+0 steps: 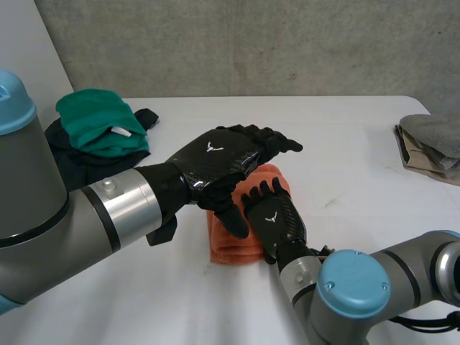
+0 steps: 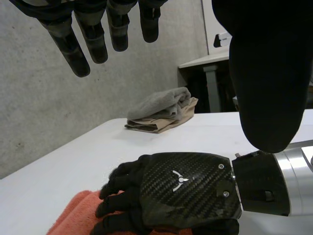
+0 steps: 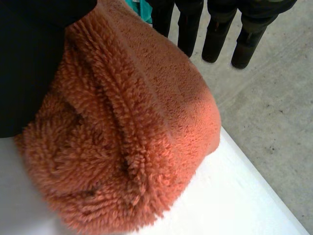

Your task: Fold the laundry.

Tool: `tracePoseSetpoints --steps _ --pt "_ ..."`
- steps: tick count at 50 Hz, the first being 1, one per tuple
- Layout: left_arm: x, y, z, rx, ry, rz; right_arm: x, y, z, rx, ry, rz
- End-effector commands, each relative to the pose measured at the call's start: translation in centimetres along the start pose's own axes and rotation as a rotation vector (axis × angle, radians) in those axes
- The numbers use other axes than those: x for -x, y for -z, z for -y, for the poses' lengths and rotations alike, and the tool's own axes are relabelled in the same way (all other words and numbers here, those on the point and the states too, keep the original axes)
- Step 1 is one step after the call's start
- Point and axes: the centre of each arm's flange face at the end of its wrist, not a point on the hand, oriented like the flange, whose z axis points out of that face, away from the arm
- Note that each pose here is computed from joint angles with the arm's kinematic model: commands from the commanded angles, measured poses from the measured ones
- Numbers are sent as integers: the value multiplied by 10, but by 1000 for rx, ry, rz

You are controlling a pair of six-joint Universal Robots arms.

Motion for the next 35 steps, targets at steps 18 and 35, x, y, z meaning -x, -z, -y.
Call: tracePoseSetpoints --steps 18,35 --pt "18 -3 34 -119 15 63 -97 -72 49 -162 -188 -146" --pt "16 -4 13 -85 54 65 -91 -50 -3 106 -208 -37"
